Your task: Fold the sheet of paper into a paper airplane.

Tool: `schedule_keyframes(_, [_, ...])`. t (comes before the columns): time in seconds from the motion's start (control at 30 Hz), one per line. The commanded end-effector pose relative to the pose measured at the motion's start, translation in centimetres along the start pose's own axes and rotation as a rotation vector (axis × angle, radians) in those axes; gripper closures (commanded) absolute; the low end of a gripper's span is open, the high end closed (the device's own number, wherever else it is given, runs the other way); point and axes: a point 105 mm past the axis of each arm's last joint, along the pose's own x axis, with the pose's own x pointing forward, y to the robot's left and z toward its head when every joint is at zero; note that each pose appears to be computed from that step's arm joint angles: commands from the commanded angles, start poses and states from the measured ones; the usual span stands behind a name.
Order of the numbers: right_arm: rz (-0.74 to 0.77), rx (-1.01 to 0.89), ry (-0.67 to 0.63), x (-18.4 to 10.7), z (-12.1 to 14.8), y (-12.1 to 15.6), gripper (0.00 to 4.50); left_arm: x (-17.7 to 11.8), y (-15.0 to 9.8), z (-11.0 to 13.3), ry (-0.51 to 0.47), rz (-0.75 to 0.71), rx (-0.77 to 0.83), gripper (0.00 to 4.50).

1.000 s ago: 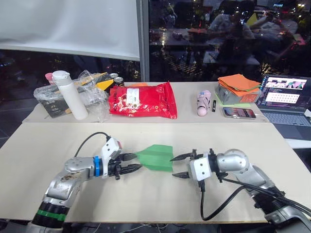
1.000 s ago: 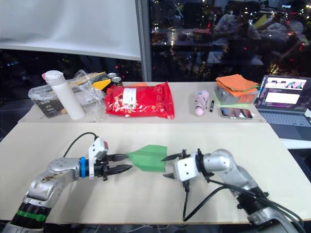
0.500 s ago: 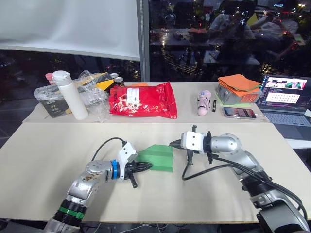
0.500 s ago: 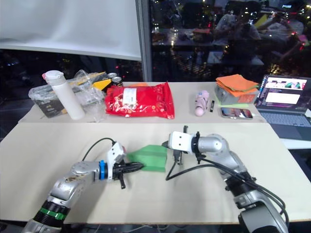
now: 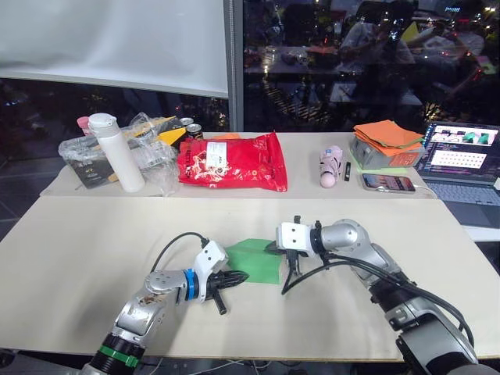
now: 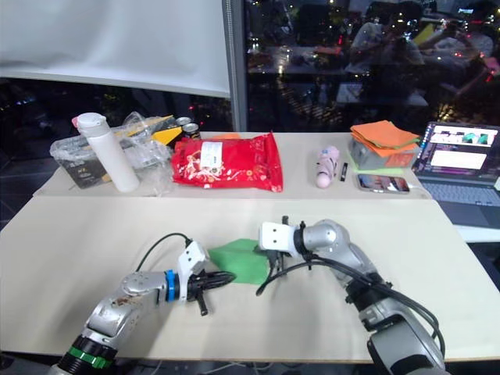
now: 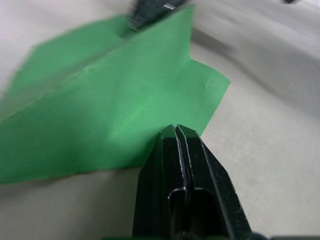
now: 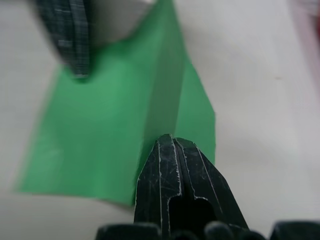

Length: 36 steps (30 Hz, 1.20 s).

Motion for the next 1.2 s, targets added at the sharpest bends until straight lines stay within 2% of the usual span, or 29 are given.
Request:
schedule_keyframes(0.03, [0.01, -0.01, -0.026, -0.6, 1.3, 0.3, 4.48, 0.3, -0.5, -1.7, 0.057, -0.005, -0.039, 4.5])
schedule_keyframes(0.27, [0.052, 0.045, -0.026, 0.1, 1.3, 2.7, 4.48, 0.0, -2.0, 0.9, -0.035, -0.102, -0.067, 4.5])
schedule_keyframes(0.4, [0.069, 0.082, -0.014, 0.8, 0.5, 4.1, 4.48, -2.4, -3.3, 0.7, 0.024, -0.185, -0.069, 4.5])
schedule_keyframes(0.5, [0.073, 0.086, -0.001, 1.0, 0.0, 4.5, 4.48, -4.2, -3.6, 1.0, 0.03, -0.224, -0.094, 4.5])
schedule_keyframes(0.63, [0.084, 0.086, 0.006, 1.1, -0.3, 5.1, 4.48, -5.0, -2.4, 3.1, -0.064, -0.185, -0.111, 4.5])
schedule_keyframes(0.77, [0.087, 0.08, 0.007, 1.0, -0.3, 5.5, 4.48, -4.3, 0.2, 3.8, -0.114, -0.055, -0.105, 4.5])
schedule_keyframes(0.9, [0.084, 0.087, 0.008, 0.9, -0.2, 5.8, 4.48, -3.7, 2.3, 2.7, -0.048, 0.028, -0.068, 4.5])
schedule_keyframes(1.03, [0.073, 0.096, 0.011, 0.8, -0.3, 5.7, 4.48, -2.5, 1.5, 1.0, 0.012, -0.044, -0.055, 4.5])
schedule_keyframes(1.2, [0.032, 0.148, -0.036, -0.1, 0.8, 4.5, 4.48, -1.6, 1.5, -2.3, 0.054, -0.048, -0.108, 4.5])
